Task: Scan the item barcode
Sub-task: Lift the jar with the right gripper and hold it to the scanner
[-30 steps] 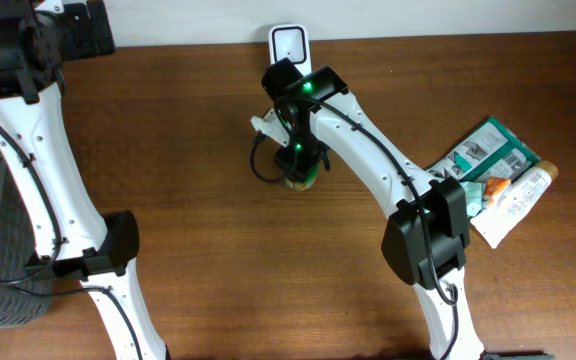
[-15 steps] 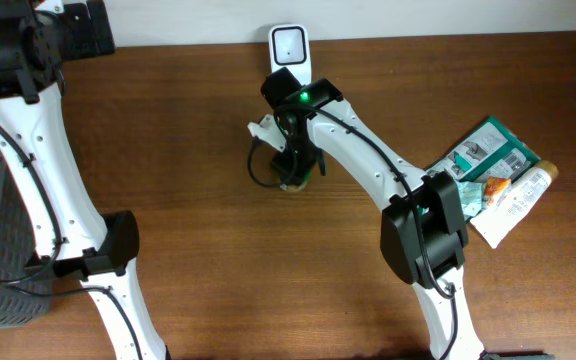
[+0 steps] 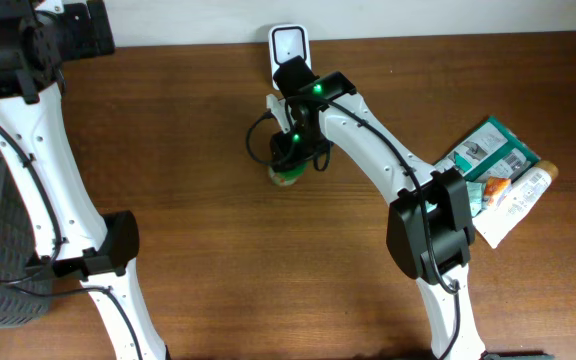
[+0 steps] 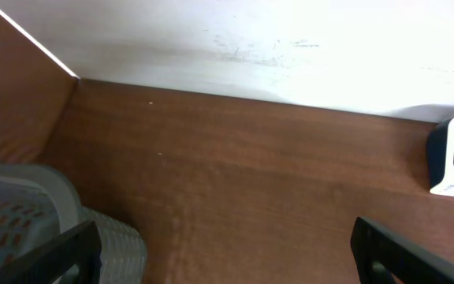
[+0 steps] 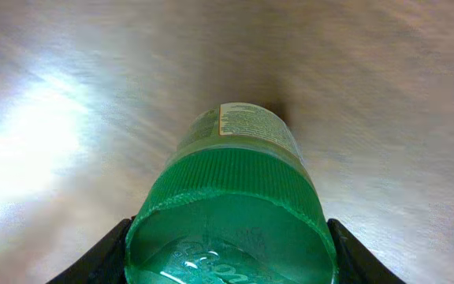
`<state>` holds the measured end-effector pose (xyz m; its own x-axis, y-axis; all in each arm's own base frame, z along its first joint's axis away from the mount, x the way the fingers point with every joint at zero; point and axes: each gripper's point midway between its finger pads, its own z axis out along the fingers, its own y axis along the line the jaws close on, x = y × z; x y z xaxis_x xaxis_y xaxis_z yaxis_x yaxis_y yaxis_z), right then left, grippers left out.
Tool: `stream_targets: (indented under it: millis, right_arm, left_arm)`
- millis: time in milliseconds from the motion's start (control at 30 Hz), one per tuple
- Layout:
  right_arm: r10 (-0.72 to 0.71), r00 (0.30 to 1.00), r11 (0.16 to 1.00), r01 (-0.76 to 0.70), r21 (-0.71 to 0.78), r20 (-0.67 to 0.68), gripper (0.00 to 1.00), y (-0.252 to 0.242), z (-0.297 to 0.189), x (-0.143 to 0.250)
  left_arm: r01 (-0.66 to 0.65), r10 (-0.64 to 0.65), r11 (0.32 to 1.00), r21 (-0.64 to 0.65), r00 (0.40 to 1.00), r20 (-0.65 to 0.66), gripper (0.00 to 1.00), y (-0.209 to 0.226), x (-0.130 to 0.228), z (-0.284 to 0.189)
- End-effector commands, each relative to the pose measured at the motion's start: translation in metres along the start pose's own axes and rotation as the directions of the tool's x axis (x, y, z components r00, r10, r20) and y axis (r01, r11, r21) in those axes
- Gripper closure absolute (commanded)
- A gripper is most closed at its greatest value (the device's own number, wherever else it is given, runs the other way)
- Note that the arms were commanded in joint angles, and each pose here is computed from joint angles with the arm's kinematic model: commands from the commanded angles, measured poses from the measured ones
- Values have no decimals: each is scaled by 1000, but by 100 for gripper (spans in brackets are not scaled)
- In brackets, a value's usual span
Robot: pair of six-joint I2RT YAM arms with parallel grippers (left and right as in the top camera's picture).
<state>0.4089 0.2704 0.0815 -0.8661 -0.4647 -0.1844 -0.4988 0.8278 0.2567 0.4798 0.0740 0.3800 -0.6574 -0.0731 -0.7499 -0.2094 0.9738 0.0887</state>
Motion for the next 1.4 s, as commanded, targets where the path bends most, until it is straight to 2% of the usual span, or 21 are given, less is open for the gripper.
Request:
stream_targets:
  millis: [0,100,200,367,500,600,767,933,1067,1133,1167,1200,1300,1367]
  right_arm:
    - [-40,993,957,71,-281,115,57,40,-44,-20]
    - [-46,971,875,154,-460,237,57,58,-98,-31]
    - [2,947,800,191,-569,320,57,58,-145,-35]
    - [126,889,627,272,-730,439,57,36,-234,-29]
    - [228,844,491,330,-806,485,56,10,-289,-17]
    - [298,843,487,269,-831,448,56,-11,-296,-12]
    - [306,840,497,260,-828,447,56,-16,-296,-12]
    - [266,857,606,206,-768,440,56,-14,-270,-19]
    - [175,885,810,120,-575,432,56,-18,-220,-31]
    - [95,903,945,50,-322,419,57,-33,-184,-40]
    - [65,908,976,29,-217,414,57,-40,-172,-44]
    - [12,913,1000,-7,-13,407,57,-54,-158,-51]
    - [-76,913,953,-52,299,401,57,-78,-147,-66]
    - [-186,901,856,-46,514,391,57,-94,-144,-85]
  left_arm:
    - [10,-10,1000,-17,1000,-9,1,3,2,3]
    - [10,-10,1000,-17,1000,-9,1,3,2,3]
    - [10,-10,1000,-17,1000,-9,1,3,2,3]
    - [10,-10,1000,-17,1000,-9,1,3,2,3]
    - [10,-10,1000,-17,1000,-9,1,3,2,3]
    - [10,-10,1000,-16,1000,-9,1,3,2,3]
    - [10,-10,1000,-17,1000,-9,1,3,2,3]
    - [10,-10,1000,-17,1000,-9,1,3,2,3]
    - [10,-10,1000,-17,1000,-9,1,3,2,3]
    - [10,-10,1000,-17,1000,-9,1,3,2,3]
    - [10,-10,1000,-17,1000,-9,1,3,2,3]
    - [10,-10,1000,-17,1000,-9,1,3,2,3]
    - [10,-10,1000,-17,1000,-9,1,3,2,3]
    - [10,-10,1000,-17,1000,-9,1,3,2,3]
